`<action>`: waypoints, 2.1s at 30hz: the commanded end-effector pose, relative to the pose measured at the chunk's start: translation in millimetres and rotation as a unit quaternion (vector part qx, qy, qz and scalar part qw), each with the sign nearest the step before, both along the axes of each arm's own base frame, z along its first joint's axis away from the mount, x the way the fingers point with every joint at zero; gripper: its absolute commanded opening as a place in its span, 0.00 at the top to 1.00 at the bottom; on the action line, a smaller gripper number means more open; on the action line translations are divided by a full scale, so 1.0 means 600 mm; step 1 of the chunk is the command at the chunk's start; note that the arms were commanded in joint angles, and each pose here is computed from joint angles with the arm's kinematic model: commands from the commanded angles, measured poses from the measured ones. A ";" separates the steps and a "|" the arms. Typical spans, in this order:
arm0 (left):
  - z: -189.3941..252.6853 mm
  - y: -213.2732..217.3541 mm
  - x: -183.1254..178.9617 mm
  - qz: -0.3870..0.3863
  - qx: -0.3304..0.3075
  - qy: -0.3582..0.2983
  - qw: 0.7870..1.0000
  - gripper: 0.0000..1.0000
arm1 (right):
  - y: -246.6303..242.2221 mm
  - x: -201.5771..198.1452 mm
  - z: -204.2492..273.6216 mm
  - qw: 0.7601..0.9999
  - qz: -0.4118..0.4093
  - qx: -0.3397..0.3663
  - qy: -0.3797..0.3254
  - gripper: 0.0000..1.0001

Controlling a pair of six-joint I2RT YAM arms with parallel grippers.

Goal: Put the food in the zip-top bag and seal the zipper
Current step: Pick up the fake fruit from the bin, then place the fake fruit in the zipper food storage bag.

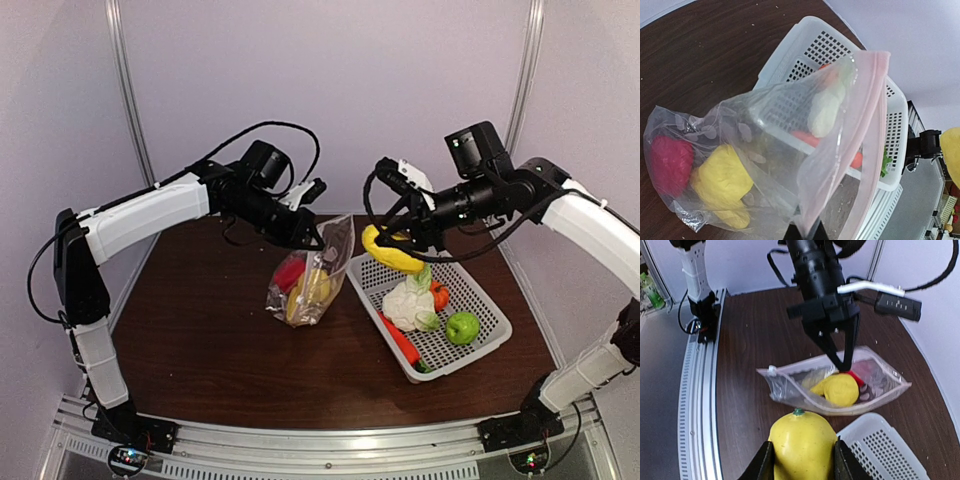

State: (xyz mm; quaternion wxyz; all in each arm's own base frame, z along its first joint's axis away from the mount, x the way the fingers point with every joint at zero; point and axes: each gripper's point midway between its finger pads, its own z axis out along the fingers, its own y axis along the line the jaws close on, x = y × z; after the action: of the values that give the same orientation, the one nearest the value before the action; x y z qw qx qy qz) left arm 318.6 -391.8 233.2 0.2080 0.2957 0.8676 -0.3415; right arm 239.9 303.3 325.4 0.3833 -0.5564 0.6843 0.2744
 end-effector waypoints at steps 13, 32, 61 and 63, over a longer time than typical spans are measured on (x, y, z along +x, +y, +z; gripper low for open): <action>0.114 -0.032 -0.024 -0.032 -0.104 0.001 0.994 1.00 | 0.177 0.034 0.153 0.961 0.115 0.246 -0.053 1.00; 0.188 -0.008 -0.046 -0.037 -0.147 -0.017 0.988 1.00 | 0.140 0.039 0.050 0.969 0.124 0.192 -0.094 0.97; 0.148 0.075 0.042 0.116 0.002 -0.105 0.988 1.00 | 0.054 0.127 0.063 0.984 -0.122 0.100 -0.079 0.12; 0.155 0.117 0.058 0.169 0.069 -0.149 0.972 1.00 | 0.033 0.137 0.052 0.982 -0.157 0.076 -0.068 0.12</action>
State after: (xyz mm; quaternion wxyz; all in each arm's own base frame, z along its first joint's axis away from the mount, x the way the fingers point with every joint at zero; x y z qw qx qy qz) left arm 326.3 -361.4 305.3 0.2832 0.2399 0.8687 -0.3279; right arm 309.4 348.3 369.9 0.5355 -0.4728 0.6442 0.2735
